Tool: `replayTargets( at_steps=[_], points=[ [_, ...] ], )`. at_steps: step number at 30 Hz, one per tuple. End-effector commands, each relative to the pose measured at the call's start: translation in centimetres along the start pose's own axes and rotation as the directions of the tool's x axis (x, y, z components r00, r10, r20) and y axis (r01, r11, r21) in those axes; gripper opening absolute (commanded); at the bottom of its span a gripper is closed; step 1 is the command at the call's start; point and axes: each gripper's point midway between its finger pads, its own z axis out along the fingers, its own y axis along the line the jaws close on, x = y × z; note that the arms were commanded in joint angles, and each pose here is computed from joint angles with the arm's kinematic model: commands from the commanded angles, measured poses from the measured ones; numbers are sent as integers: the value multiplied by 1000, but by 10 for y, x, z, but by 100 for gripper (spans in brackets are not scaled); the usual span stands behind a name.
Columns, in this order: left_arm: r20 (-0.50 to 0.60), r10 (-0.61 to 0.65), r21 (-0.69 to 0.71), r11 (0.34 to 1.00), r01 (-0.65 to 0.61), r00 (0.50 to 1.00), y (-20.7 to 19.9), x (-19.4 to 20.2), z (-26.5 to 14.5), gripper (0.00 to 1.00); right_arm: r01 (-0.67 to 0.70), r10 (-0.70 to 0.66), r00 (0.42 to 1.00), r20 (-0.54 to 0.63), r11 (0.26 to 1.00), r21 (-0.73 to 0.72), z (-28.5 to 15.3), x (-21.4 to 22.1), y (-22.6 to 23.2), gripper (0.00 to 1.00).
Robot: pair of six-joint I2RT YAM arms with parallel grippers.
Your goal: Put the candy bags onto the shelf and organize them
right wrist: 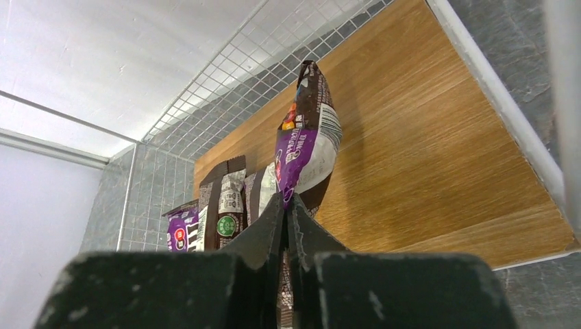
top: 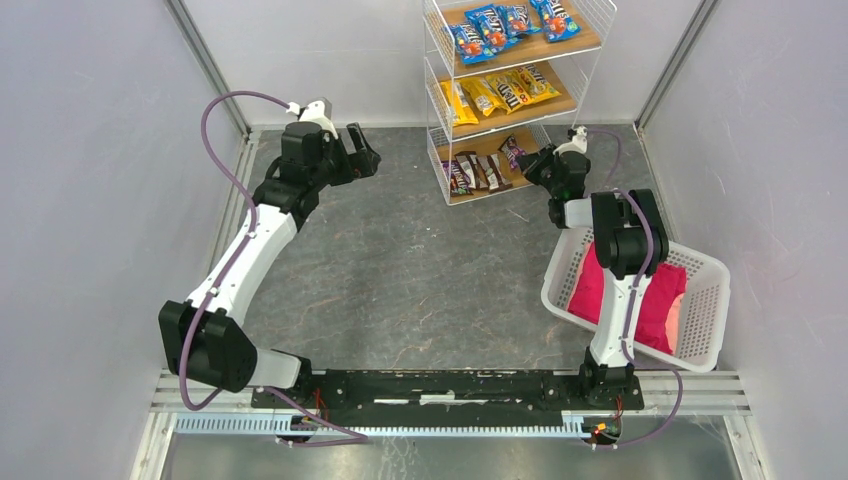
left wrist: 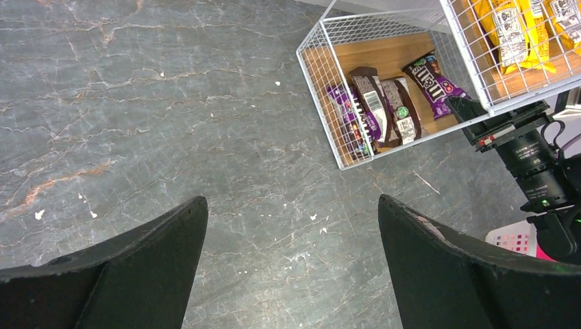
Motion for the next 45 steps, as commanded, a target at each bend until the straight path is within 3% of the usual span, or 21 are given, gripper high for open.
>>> replayTargets(
  at_steps=[1, 3, 10, 14, 18, 22, 26, 31, 34, 40, 45],
  points=[
    [50, 7, 24, 1000, -8, 999, -7, -20, -5, 100, 27, -27, 999, 26, 1000, 10, 5, -16, 2, 11],
    [53, 7, 26, 1000, -8, 999, -7, -20, -5, 100, 34, -34, 999, -5, 999, 30, 4, -16, 1, 22],
    [87, 22, 2, 1000, -23, 996, -4, -28, -13, 100, 129, -122, 991, -54, 978, 162, -40, -35, 4, 45],
    [107, 41, -41, 998, -37, 993, 4, -32, -15, 100, 214, -200, 976, -85, 955, 205, -81, -52, 17, 52],
    [126, 50, -46, 998, -44, 991, 4, -37, -20, 100, 244, -228, 967, -115, 959, 147, -132, -49, 46, 56],
    [174, 36, 33, 999, -43, 984, -17, -56, -44, 100, 294, -293, 948, -123, 956, -9, -189, -33, 100, 63],
    [250, -13, 167, 985, -30, 968, -56, -96, -110, 100, 365, -383, 921, -68, 911, -191, -247, -41, 162, 70],
    [394, -88, 319, 947, -46, 915, -95, -141, -217, 100, 495, -474, 868, 146, 816, -298, -335, -99, 232, 89],
    [497, -126, 374, 924, -81, 859, -108, -162, -280, 100, 575, -510, 815, 276, 772, -270, -382, -139, 264, 98],
    [642, -185, 438, 885, -159, 744, -122, -183, -378, 100, 624, -514, 706, 488, 777, -82, -467, -220, 298, 98],
    [724, -211, 455, 862, -225, 657, -127, -191, -435, 100, 615, -502, 625, 598, 788, 19, -519, -255, 308, 98]
  ],
)
